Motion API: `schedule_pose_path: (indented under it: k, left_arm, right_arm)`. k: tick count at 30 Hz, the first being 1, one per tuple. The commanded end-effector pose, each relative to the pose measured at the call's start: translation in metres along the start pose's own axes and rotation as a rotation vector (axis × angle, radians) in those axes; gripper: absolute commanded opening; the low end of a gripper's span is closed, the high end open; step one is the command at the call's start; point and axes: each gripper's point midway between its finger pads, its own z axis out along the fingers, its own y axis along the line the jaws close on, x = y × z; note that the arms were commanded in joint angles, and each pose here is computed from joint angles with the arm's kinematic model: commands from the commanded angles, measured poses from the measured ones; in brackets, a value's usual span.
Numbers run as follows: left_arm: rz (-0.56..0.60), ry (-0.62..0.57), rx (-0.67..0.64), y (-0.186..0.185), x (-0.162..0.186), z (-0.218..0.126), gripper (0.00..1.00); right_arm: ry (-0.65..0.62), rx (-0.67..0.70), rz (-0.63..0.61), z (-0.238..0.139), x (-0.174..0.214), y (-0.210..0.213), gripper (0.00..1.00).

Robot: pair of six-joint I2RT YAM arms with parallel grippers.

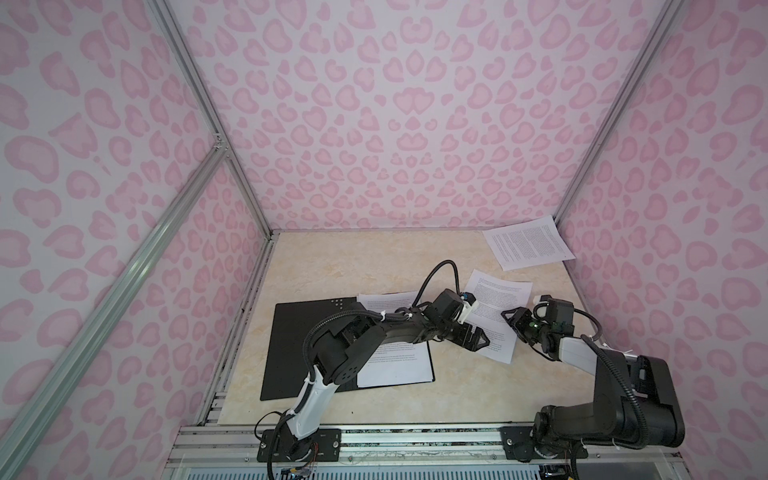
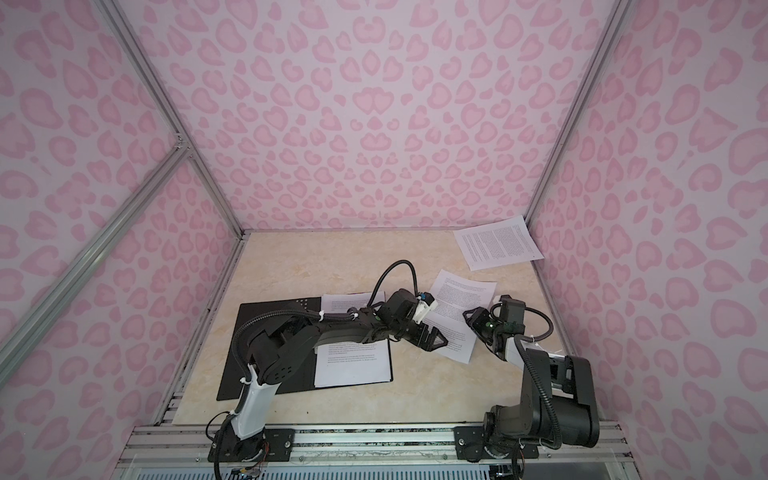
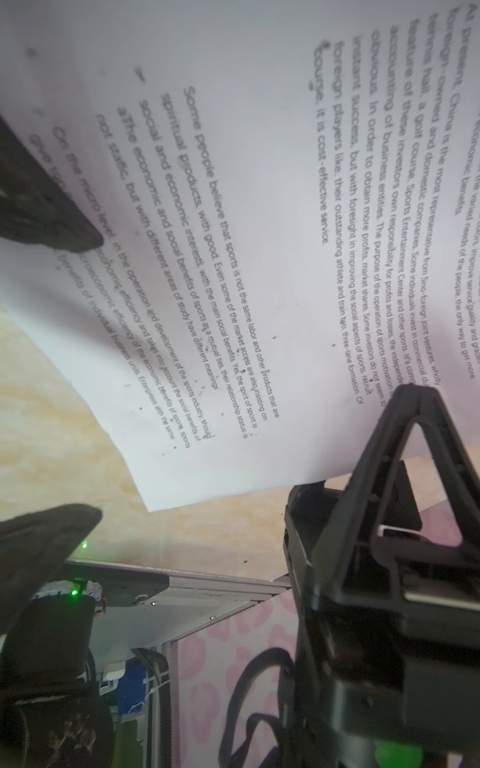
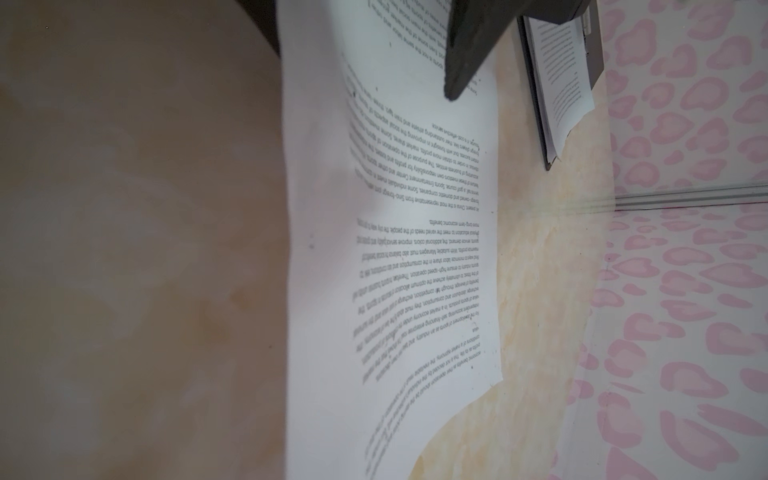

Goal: Put the files into the folder

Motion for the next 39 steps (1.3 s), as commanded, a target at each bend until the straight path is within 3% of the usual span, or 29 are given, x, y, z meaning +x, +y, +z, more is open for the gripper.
schedule_pose_path:
  k: [1,4,6,15,20,30,35,39]
  left_arm:
    - [-0.119,0.164,-0.122,0.031,0.049,-0.002,0.97]
    - [-0.109,0.16,-0.108,0.028,0.047,-0.003,0.97]
    - [-0.099,0.154,-0.095,0.025,0.045,-0.004,0.97]
    - [0.088,-0.063,-0.039,-0.009,0.01,-0.047,0.97]
    - [0.22,-0.264,0.034,-0.046,-0.011,-0.087,0.97]
    - [0.454,-0.669,0.067,-0.097,-0.014,-0.171,0.97]
    - [0.459,-0.875,-0.015,-0.088,-0.014,-0.21,0.98]
    - [0.42,-0.977,-0.08,-0.081,-0.015,-0.238,0.97]
  right_arm:
    - [0.011,0.051,-0.024,0.0,0.006,-0.011,0.28]
    - [0.021,0.057,-0.032,0.001,0.01,-0.012,0.07]
    - [0.029,0.054,-0.032,0.001,0.013,-0.012,0.0]
    - [0.025,0.033,-0.023,-0.007,0.02,-0.008,0.0]
    - [0.016,0.013,-0.023,-0.011,0.02,-0.003,0.0]
    - [0.017,-0.018,-0.027,-0.017,0.023,0.004,0.0]
    - [0.004,-0.021,-0.084,-0.029,0.02,0.022,0.0]
    - [-0.041,-0.048,-0.211,-0.053,0.013,0.067,0.0]
